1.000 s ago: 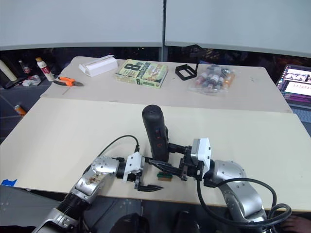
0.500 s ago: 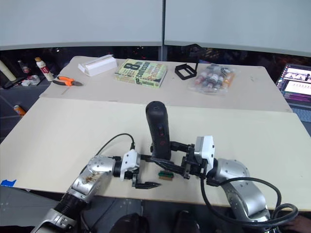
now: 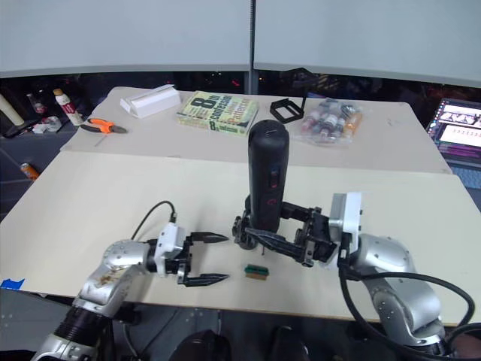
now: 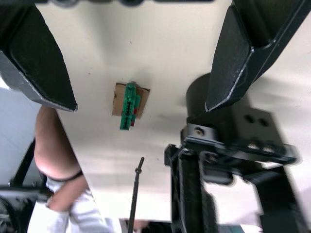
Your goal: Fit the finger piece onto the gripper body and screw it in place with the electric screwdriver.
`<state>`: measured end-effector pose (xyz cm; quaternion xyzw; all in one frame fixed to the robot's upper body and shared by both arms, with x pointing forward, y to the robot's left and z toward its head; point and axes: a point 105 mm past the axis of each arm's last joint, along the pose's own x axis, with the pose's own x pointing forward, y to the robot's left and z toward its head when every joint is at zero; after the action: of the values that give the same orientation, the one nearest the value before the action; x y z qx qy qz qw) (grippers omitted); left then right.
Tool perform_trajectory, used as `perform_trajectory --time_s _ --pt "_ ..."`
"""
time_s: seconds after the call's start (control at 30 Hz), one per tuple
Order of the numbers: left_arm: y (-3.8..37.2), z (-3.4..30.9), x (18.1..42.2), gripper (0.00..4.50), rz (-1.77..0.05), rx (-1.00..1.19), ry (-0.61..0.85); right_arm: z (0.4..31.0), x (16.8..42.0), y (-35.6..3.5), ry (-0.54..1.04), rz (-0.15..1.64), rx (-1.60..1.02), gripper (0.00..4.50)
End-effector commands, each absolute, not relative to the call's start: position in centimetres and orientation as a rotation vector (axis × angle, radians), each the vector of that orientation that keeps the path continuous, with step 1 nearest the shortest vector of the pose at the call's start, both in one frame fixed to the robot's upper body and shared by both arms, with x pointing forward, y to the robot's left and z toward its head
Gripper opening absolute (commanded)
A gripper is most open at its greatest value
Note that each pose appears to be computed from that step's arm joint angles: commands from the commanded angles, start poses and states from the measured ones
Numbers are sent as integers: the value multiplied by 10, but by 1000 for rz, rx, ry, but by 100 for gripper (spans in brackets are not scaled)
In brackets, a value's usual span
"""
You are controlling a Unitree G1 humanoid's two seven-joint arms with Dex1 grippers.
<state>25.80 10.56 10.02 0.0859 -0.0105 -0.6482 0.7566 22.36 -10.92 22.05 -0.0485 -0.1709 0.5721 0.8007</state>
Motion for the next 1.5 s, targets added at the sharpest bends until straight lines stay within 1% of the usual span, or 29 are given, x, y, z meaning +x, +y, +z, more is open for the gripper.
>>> perform_trajectory --time_s 0.03,0.23,0.37,0.47,0.53,0.63,0.7,0.77,0.9,1.07,1.3,1.5 --pt "129 121 257 446 -1341 202 -97 245 214 -123 -447 1196 -139 192" --pt "167 125 253 446 -1235 235 -56 256 213 -138 -442 1146 -171 192" --pt "169 123 253 446 -1209 250 -44 260 211 -144 -433 1141 -178 192" --pt "156 120 256 446 -1211 241 -46 267 210 -143 -440 1148 -162 192" --pt "140 118 263 446 -1201 244 -67 272 210 -139 -448 1162 -157 192" --pt "122 112 272 446 -1192 265 -61 278 209 -134 -455 1180 -151 192" --pt "107 103 276 446 -1212 287 -46 280 210 -130 -459 1188 -147 192" --pt "96 93 278 446 -1227 285 1 280 210 -127 -459 1196 -150 192" --pt "74 83 286 446 -1220 271 10 281 211 -124 -460 1196 -152 192" --pt "58 77 300 446 -1168 256 8 282 211 -123 -460 1191 -158 192" --pt "37 75 303 446 -1203 230 18 280 209 -125 -452 1185 -166 192" --pt "33 76 308 446 -1190 211 11 278 209 -128 -446 1177 -171 192"
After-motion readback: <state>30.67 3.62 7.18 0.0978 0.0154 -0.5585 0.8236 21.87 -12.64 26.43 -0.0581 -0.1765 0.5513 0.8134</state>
